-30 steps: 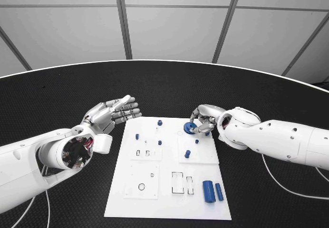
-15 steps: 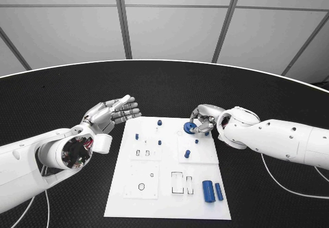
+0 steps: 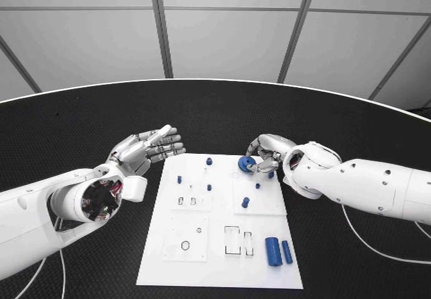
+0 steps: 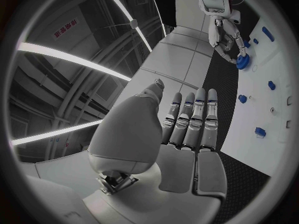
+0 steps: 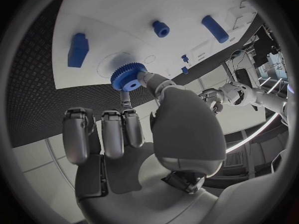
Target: Assemble the parts on the task board
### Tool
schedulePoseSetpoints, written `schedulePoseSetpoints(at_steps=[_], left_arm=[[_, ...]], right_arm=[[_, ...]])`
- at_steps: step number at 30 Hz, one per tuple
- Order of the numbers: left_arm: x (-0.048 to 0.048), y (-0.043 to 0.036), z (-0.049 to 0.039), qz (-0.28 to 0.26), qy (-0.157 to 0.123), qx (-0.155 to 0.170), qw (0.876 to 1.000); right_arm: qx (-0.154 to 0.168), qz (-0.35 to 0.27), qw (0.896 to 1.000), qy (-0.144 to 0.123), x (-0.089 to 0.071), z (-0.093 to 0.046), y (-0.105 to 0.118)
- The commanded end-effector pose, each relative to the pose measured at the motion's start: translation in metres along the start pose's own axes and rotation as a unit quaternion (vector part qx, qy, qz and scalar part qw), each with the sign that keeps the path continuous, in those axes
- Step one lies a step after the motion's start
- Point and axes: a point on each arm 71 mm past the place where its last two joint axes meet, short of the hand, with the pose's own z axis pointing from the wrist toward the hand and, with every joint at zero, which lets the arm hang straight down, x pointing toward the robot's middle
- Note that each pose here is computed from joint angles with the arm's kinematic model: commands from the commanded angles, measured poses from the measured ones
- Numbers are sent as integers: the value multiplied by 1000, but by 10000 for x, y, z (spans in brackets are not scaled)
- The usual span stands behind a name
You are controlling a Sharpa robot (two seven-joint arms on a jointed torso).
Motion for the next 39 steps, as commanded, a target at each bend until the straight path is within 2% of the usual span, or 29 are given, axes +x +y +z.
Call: schedulePoseSetpoints(at_steps=[1, 6, 11, 16, 23, 29, 39], left_arm=[[-1, 1, 5, 0, 0, 0, 1000], [-3, 3, 14, 0, -1, 0, 1000], [3, 6, 26, 0, 0, 0, 1000], [9, 9, 35, 0, 1, 0, 1000], [10, 11, 45, 1, 0, 0, 1000], [22, 15, 53, 1, 1, 0, 1000], [27, 16, 59, 1, 0, 0, 1000]], right_arm=[[-11, -5, 1000, -7, -1, -21, 73], [-33, -8, 999, -10, 21, -43, 252], [-63, -27, 997, -24, 59, 0, 491], [-88, -45, 994, -42, 101, 79, 734], [-106, -50, 992, -45, 174, 197, 975], [-112, -57, 991, -41, 224, 289, 1089], [-116, -62, 991, -34, 271, 362, 1182]])
